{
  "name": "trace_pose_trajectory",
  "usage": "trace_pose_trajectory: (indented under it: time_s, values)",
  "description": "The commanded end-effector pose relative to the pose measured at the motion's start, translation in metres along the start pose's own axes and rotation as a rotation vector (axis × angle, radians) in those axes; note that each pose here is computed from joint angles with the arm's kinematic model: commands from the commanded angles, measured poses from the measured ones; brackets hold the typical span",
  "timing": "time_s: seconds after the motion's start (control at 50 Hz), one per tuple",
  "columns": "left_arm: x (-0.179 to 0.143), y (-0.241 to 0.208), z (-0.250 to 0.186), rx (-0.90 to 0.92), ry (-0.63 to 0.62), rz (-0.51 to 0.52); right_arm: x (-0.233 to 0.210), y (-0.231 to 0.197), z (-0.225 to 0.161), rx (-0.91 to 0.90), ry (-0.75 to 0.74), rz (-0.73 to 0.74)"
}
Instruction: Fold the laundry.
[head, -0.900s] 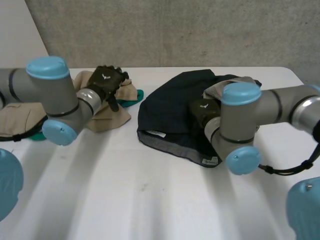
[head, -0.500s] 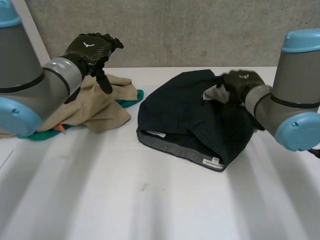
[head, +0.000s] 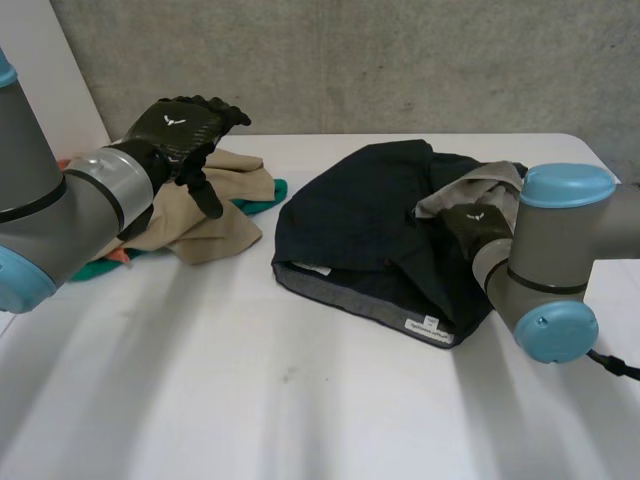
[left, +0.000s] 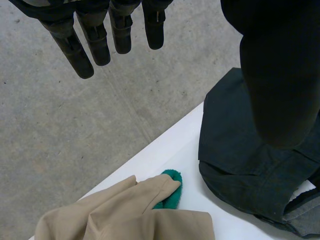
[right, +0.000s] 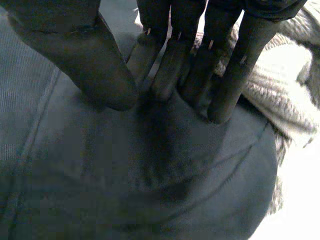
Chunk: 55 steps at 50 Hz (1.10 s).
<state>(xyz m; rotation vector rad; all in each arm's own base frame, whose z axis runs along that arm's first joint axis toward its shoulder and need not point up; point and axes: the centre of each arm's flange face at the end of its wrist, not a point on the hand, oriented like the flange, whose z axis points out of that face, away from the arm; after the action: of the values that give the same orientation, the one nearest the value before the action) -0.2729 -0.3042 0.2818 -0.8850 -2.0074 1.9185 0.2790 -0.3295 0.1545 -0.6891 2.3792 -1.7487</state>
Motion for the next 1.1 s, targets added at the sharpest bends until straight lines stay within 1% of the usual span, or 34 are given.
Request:
trace_pose_trajectory:
  time_s: [0.02, 0.08, 0.1, 0.12, 0.22, 0.32, 0.34, 0.4, 0.42, 0.54, 0.68, 0.76, 0.84, 0.86, 0.9, 0.92, 0.98, 1.1]
  values:
    - [-0.002, -0.002, -0.001, 0.006, -0.007, 0.0, -0.001, -0.053, -0.021, 0.129, -0.083, -0.001]
    - [-0.003, -0.002, -0.001, 0.007, -0.007, 0.0, 0.008, -0.088, -0.033, 0.226, -0.065, 0.004]
    - [-0.004, -0.003, -0.001, 0.008, -0.011, 0.0, 0.015, -0.107, -0.039, 0.277, -0.049, 0.008]
    - [-0.004, -0.003, -0.002, 0.007, -0.012, 0.0, 0.017, -0.114, -0.042, 0.292, -0.043, 0.008]
    - [-0.003, -0.004, -0.004, 0.008, -0.009, -0.004, 0.036, -0.121, -0.033, 0.245, 0.028, -0.034]
    - [0.001, -0.003, -0.005, 0.007, 0.005, -0.004, 0.056, -0.11, -0.012, 0.167, 0.1, -0.109]
    - [0.003, -0.003, -0.005, 0.007, 0.011, -0.002, 0.06, -0.104, -0.004, 0.143, 0.112, -0.136]
    - [0.006, -0.002, -0.005, 0.005, 0.02, 0.0, 0.07, -0.09, 0.012, 0.096, 0.125, -0.157]
    - [0.008, -0.002, -0.005, 0.006, 0.024, -0.002, 0.074, -0.08, 0.021, 0.075, 0.127, -0.157]
    - [0.013, -0.004, -0.003, 0.02, 0.038, 0.0, 0.081, -0.047, 0.046, 0.017, 0.105, -0.124]
    - [0.026, -0.001, 0.007, 0.044, 0.076, 0.007, 0.081, -0.041, 0.062, 0.117, 0.078, -0.051]
    - [0.039, 0.004, 0.017, 0.041, 0.108, 0.01, 0.074, -0.056, 0.049, 0.148, 0.013, -0.008]
    - [0.048, 0.006, 0.026, 0.04, 0.119, 0.011, 0.065, -0.079, 0.023, 0.196, -0.062, 0.012]
    - [0.052, 0.007, 0.03, 0.039, 0.118, 0.003, 0.062, -0.095, 0.007, 0.234, -0.079, 0.009]
    - [0.055, 0.007, 0.035, 0.04, 0.115, -0.009, 0.06, -0.113, -0.009, 0.28, -0.09, 0.009]
    - [0.058, 0.008, 0.04, 0.039, 0.11, -0.026, 0.059, -0.131, -0.026, 0.33, -0.093, 0.009]
    - [0.063, 0.01, 0.051, 0.033, 0.096, -0.07, 0.06, -0.154, -0.053, 0.397, -0.098, 0.025]
    - [0.082, 0.018, 0.065, -0.004, 0.121, -0.144, 0.055, -0.183, -0.095, 0.477, -0.121, 0.039]
